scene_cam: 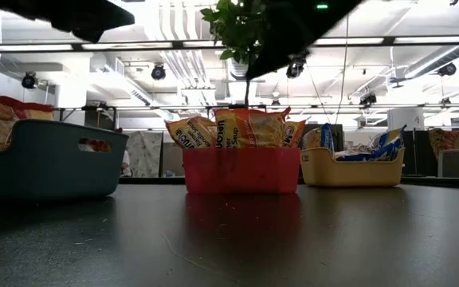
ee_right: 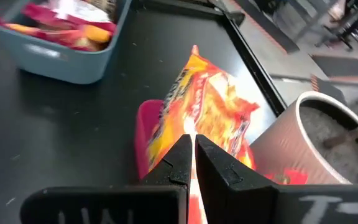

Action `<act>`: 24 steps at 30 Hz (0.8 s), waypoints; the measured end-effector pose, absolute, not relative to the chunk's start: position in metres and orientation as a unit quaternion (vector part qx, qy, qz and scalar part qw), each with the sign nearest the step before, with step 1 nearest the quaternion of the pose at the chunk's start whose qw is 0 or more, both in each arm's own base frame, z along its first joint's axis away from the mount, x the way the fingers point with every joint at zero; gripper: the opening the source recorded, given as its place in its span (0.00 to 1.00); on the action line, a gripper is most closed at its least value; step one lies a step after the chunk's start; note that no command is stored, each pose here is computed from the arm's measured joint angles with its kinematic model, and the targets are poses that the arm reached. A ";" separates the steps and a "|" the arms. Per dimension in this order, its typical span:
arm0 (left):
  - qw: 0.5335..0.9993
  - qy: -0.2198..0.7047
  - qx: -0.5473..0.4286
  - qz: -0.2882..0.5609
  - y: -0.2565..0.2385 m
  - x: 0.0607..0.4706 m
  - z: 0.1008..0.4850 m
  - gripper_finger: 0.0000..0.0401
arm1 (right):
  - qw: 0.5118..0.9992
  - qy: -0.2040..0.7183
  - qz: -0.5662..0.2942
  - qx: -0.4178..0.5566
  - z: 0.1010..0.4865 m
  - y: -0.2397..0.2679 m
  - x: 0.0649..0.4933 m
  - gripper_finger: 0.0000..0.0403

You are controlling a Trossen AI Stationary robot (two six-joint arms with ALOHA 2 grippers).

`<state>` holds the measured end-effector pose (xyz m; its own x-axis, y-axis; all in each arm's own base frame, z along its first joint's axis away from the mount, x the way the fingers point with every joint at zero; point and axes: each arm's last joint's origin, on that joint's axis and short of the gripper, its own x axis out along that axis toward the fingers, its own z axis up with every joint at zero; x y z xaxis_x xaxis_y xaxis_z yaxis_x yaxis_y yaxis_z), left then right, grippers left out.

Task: Sort Maruchan noodles
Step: Return to Home Position

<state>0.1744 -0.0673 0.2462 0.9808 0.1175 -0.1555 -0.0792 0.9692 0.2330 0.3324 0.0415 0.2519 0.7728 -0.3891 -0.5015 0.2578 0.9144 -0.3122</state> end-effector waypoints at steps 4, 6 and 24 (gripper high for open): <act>0.993 0.046 0.091 0.053 -0.060 0.161 0.239 0.00 | 0.954 0.243 -0.150 -0.096 0.240 0.045 0.295 0.03; 0.995 0.014 0.077 0.056 -0.056 0.152 0.237 0.00 | 0.962 0.215 -0.148 -0.084 0.235 0.044 0.277 0.03; 0.984 -0.117 0.033 0.133 -0.028 0.104 0.200 0.00 | 0.992 0.034 -0.117 -0.035 0.215 0.013 0.165 0.03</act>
